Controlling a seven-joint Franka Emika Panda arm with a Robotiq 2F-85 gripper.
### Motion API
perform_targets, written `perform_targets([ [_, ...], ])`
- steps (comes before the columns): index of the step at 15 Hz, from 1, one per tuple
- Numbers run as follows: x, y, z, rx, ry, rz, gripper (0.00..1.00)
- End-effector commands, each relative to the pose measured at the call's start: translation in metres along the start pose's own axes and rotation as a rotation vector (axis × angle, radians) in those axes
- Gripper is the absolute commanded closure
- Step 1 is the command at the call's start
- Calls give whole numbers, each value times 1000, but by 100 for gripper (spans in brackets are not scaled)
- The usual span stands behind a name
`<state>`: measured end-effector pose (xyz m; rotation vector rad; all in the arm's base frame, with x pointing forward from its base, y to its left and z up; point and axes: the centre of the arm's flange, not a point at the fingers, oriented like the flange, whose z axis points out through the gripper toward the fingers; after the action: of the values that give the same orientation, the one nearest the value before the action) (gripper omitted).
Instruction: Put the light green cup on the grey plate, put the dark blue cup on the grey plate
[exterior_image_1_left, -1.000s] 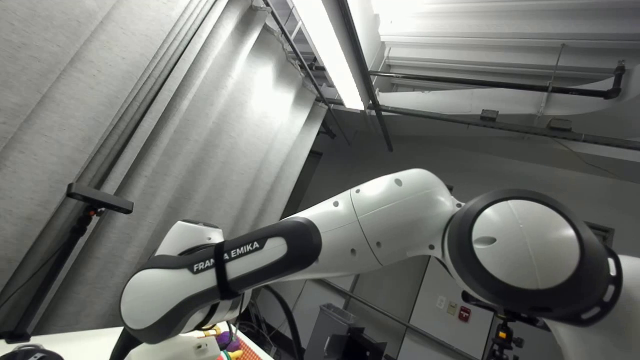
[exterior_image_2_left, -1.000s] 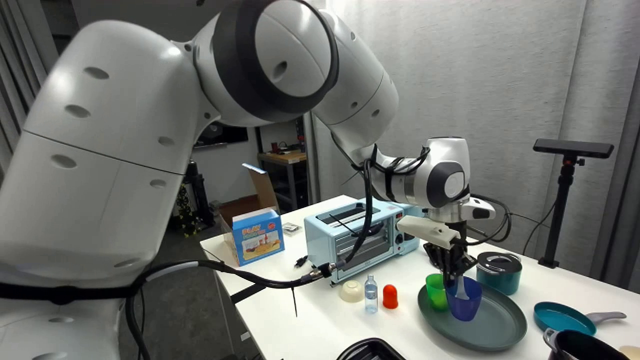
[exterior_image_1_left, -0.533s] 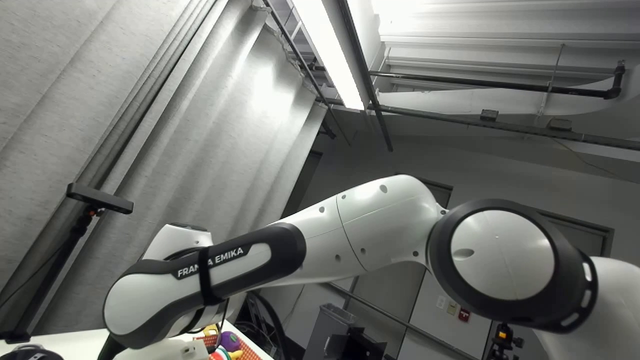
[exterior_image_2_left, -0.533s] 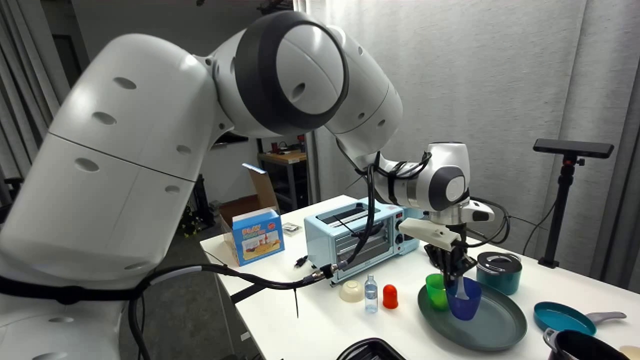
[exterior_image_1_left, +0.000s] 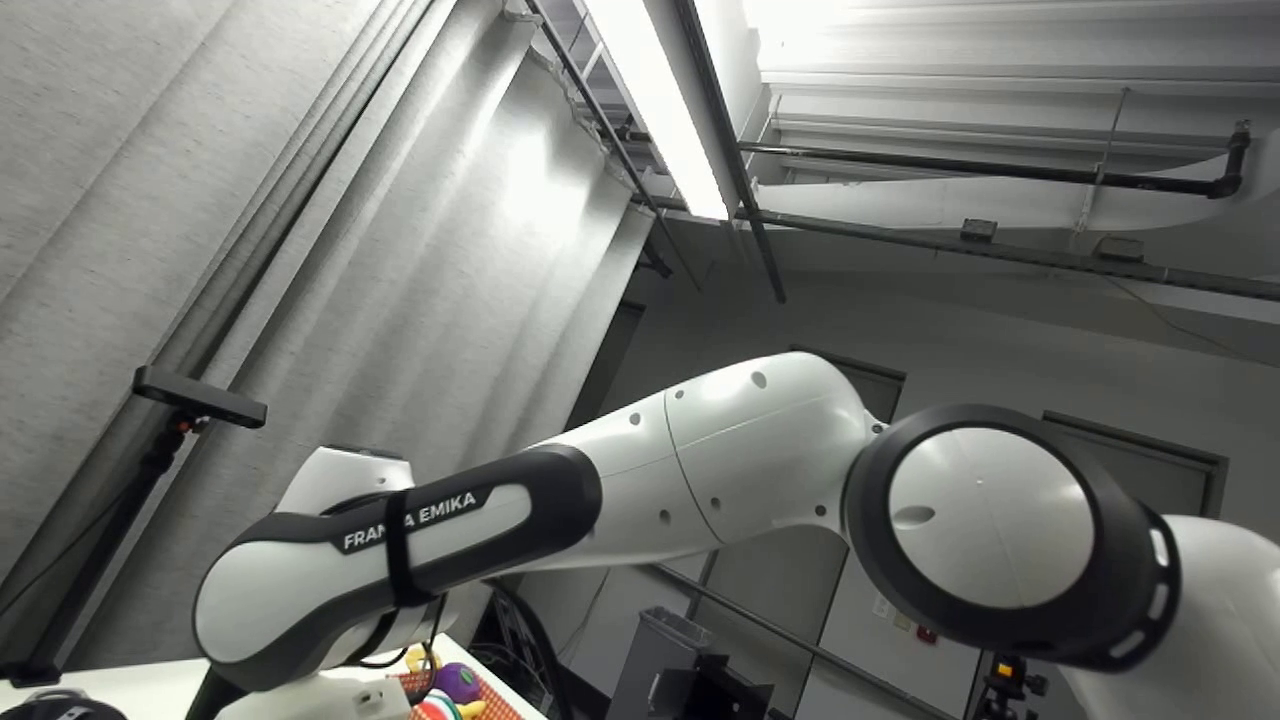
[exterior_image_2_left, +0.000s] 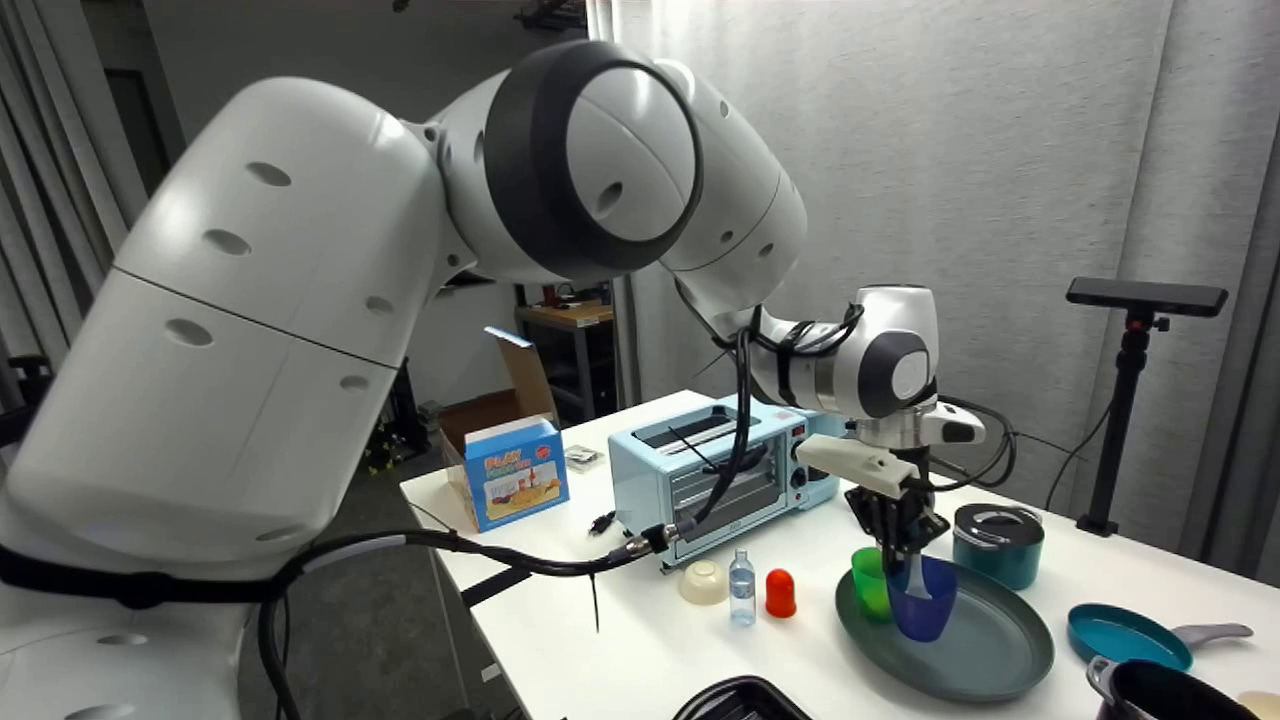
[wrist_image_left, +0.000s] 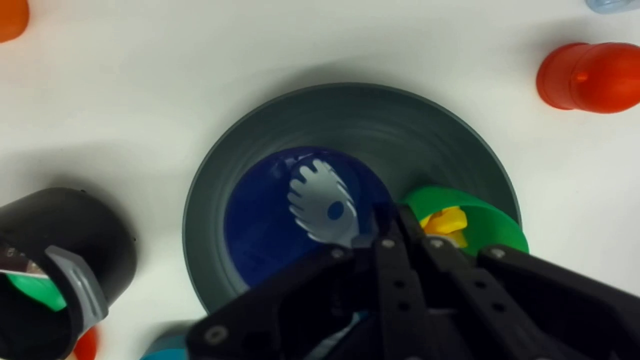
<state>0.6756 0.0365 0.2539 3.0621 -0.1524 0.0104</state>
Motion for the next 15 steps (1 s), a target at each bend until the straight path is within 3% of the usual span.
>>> perform_targets([
  [1, 11, -3, -5, 4, -33, 15, 99],
  [15, 11, -5, -7, 11, -44, 26, 99],
])
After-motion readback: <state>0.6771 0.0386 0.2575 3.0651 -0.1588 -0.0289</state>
